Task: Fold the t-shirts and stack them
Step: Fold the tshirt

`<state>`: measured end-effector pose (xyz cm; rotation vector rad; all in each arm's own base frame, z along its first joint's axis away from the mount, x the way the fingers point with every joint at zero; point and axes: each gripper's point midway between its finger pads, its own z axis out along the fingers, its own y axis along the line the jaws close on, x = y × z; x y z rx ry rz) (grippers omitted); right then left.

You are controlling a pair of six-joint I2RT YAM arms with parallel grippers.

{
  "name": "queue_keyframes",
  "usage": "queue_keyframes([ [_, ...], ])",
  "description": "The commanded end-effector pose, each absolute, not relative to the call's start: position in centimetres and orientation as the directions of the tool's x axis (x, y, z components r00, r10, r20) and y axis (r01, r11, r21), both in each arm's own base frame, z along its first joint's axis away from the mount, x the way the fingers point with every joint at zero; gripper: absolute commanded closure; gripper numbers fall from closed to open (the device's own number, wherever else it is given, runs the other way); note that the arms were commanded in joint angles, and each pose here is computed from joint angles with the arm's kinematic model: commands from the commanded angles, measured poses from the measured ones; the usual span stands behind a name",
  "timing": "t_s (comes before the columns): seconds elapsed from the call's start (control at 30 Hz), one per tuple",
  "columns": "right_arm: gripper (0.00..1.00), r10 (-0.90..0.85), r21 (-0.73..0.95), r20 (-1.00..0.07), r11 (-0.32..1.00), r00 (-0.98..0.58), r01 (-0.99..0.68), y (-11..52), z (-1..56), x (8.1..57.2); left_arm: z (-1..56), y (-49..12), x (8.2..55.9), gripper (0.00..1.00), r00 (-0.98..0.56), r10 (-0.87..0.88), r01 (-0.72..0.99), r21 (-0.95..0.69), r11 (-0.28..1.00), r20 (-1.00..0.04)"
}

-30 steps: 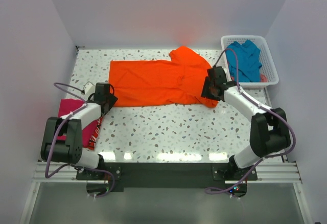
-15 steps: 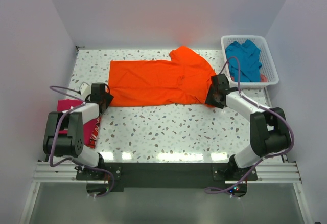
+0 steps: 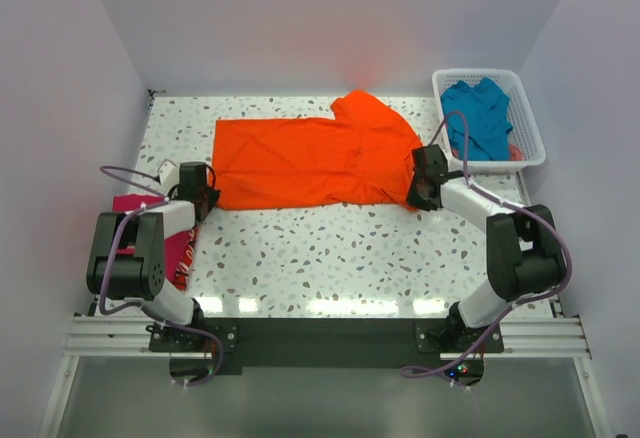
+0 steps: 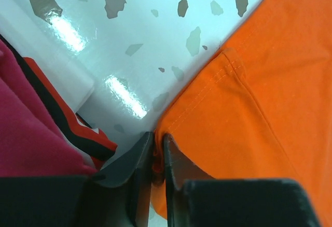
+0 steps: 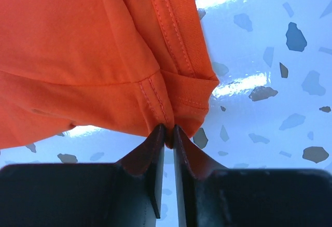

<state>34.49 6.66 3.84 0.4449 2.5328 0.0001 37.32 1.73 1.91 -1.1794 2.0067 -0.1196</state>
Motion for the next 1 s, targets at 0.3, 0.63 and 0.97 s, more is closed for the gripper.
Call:
queue_keyframes([
  [0.3, 1.00, 0.339, 0.033, -0.593, 0.916, -0.730, 0.399, 2.4, 7.6, 36.4, 1.7, 3.9, 34.2, 1.00, -0.297, -0.764, -0.767, -0.333, 0.548, -0.572],
  [0.63, 0.89, 0.304, -0.050, -0.579, 0.913, -0.757, 0.405, 1.0, 8.0, 36.2, 2.3, 3.5, 33.8, 1.00, -0.302, -0.768, -0.748, -0.359, 0.558, -0.565],
  [0.97, 0.57, 0.405, 0.121, -0.548, 0.904, -0.732, 0.410, 3.2, 6.7, 33.3, 2.2, 2.8, 33.8, 1.00, -0.316, -0.773, -0.726, -0.384, 0.571, -0.551],
])
